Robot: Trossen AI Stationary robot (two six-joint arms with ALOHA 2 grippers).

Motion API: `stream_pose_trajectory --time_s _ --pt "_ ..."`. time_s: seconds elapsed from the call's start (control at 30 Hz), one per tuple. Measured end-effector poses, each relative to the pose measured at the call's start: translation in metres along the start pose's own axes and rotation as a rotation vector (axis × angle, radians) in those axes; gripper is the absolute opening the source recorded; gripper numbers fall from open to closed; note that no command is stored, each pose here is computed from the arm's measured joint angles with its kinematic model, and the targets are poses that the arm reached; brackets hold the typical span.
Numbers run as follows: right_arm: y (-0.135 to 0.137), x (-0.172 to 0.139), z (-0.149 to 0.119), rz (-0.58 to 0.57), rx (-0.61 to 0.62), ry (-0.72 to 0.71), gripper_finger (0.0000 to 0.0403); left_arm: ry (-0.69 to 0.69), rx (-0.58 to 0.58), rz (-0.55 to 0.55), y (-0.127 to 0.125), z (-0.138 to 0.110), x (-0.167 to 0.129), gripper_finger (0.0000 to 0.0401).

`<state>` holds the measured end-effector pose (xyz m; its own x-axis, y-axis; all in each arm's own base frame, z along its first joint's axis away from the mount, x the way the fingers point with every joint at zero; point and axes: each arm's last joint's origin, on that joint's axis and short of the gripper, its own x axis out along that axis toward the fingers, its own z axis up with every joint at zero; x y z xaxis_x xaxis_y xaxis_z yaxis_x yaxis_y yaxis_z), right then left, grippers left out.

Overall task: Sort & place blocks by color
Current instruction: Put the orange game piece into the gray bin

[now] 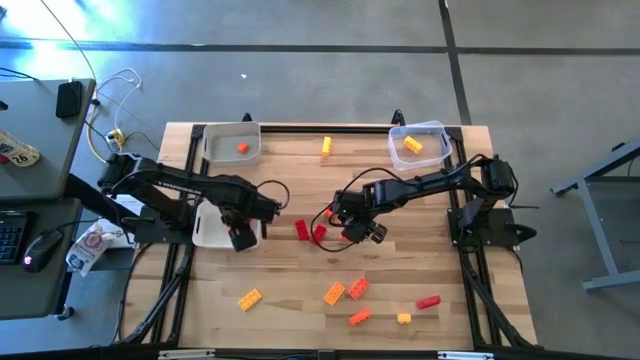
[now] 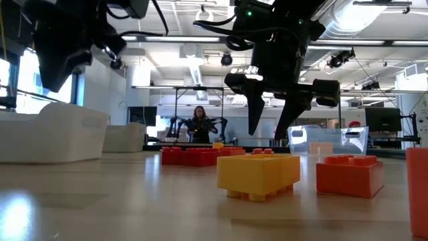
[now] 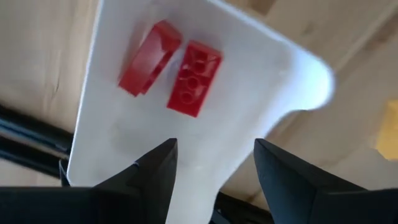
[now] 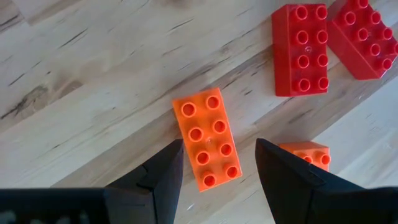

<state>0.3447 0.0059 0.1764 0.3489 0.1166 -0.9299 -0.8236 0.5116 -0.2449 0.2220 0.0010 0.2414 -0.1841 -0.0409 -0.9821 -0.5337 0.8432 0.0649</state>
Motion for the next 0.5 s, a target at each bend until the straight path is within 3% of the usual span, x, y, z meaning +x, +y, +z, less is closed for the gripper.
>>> stream_pose_trajectory --time_s 0.33,0.5 --pt "-0.001 0.015 -0.002 0.016 -0.002 0.015 0.0185 -0.167 0.064 -0.064 0.003 -0.01 -0.042 0.0196" --pt "-0.002 0.03 -0.005 -0.033 -0.019 0.138 0.0185 -0.261 0.058 -0.048 0.011 -0.021 -0.054 0.0196"
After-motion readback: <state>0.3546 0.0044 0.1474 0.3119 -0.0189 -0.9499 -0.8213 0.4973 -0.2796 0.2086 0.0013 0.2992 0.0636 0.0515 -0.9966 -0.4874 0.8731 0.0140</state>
